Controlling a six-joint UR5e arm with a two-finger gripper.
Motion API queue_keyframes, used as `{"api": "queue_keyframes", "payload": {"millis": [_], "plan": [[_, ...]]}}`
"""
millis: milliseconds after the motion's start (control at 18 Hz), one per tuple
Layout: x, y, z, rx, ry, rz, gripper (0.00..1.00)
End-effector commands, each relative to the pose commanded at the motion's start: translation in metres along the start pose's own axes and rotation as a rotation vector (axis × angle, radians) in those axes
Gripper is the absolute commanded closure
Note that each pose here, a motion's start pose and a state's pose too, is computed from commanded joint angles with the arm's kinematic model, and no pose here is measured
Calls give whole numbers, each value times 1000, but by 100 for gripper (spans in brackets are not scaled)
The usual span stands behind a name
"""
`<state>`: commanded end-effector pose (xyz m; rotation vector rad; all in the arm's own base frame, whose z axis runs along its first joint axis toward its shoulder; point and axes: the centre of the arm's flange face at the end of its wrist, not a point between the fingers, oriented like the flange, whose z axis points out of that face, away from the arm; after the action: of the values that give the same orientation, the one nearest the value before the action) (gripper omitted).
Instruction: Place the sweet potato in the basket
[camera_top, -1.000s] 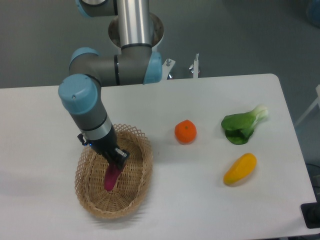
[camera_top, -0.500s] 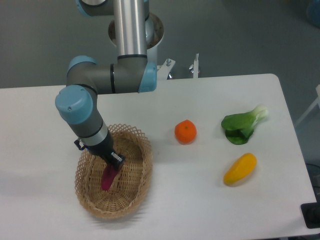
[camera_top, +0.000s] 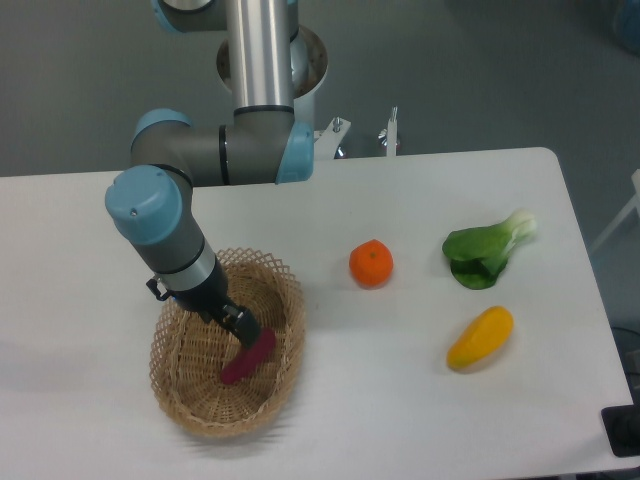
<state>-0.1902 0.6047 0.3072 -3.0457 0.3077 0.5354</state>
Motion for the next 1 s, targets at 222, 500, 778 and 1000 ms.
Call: {"api": "queue_keyframes", "payload": {"millis": [222, 500, 778, 1000], "plan": [[-51, 13, -28, 40, -51, -65, 0], [-121, 49, -51, 33, -99, -71, 0], [-172, 115, -78, 12, -77, 54, 0], [-201, 161, -86, 47, -11, 61, 0]]}}
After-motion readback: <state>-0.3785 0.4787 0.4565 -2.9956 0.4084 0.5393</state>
